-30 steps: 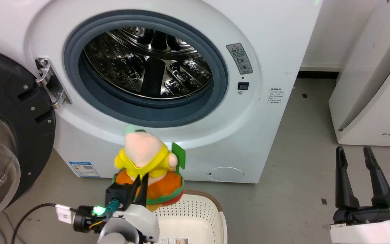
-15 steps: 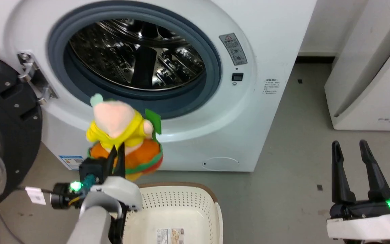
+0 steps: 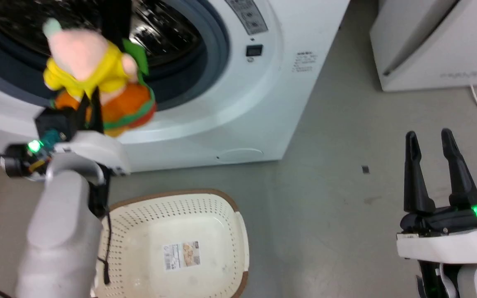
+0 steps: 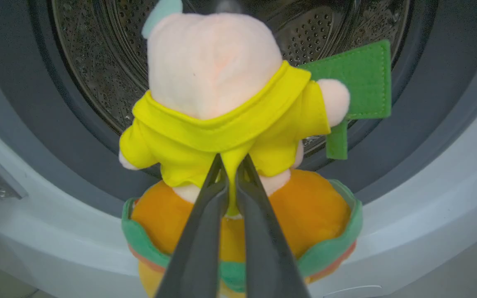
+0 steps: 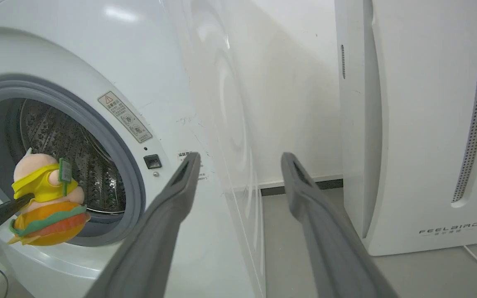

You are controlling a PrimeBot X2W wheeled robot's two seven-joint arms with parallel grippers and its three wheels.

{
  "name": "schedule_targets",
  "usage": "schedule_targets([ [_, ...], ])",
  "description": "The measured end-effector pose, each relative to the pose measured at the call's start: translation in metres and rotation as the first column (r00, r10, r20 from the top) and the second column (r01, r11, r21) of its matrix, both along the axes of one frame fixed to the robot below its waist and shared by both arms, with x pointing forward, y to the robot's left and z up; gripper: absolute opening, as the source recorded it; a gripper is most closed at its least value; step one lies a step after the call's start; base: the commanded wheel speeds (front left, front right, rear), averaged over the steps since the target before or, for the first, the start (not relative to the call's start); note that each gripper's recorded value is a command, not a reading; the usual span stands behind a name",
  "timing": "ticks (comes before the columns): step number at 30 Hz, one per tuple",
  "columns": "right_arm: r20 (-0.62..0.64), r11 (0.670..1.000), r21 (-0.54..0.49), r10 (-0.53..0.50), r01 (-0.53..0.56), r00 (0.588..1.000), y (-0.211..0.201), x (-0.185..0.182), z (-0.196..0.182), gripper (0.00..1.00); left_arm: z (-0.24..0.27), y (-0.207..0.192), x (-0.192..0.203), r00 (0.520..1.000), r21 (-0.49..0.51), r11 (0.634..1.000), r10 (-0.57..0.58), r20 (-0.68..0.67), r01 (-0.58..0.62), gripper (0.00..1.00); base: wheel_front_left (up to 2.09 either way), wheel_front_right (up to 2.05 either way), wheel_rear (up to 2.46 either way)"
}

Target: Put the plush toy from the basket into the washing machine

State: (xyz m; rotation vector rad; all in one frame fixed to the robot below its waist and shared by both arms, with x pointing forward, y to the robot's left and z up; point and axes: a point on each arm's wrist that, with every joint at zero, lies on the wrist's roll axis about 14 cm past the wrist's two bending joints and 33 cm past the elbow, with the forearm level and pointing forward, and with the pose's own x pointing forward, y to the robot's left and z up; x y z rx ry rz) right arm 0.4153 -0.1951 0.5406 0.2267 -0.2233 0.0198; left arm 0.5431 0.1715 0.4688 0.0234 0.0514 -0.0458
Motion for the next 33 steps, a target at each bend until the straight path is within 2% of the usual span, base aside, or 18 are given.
schedule_targets([
  [8,-0.048,0.999,0.001,-0.043,0.043,0.998,-0.016,0.016,-0.021,1.0,-0.008,-0.01,0.068,1.0,0.013,1.0,-0.027,0.011,0.027,0.0,0.0,0.0,0.0],
  [16,-0.098,0.996,-0.012,-0.091,0.09,0.991,-0.034,0.024,-0.041,1.0,-0.021,0.0,0.131,1.0,0.024,1.0,0.001,0.004,-0.001,0.0,0.0,0.0,0.0],
  [28,-0.17,0.99,-0.038,-0.141,0.137,0.975,-0.053,0.027,-0.067,1.0,-0.055,-0.004,0.182,0.999,-0.008,0.999,0.031,-0.035,-0.031,0.0,0.0,0.0,0.0],
  [29,-0.173,0.99,-0.04,-0.142,0.137,0.975,-0.053,0.028,-0.068,1.0,-0.058,-0.004,0.183,0.999,-0.006,0.999,0.032,-0.04,-0.033,0.45,0.0,0.0,0.0],
  [30,-0.175,0.99,-0.041,-0.142,0.137,0.974,-0.053,0.028,-0.069,1.0,-0.06,-0.004,0.184,0.998,0.0,0.999,0.035,-0.043,-0.035,1.0,0.0,0.0,0.0],
  [33,-0.171,0.991,-0.041,-0.135,0.13,0.976,-0.051,0.029,-0.068,1.0,-0.06,-0.003,0.183,0.998,0.011,0.999,0.036,-0.047,-0.035,1.0,0.0,0.0,0.0],
])
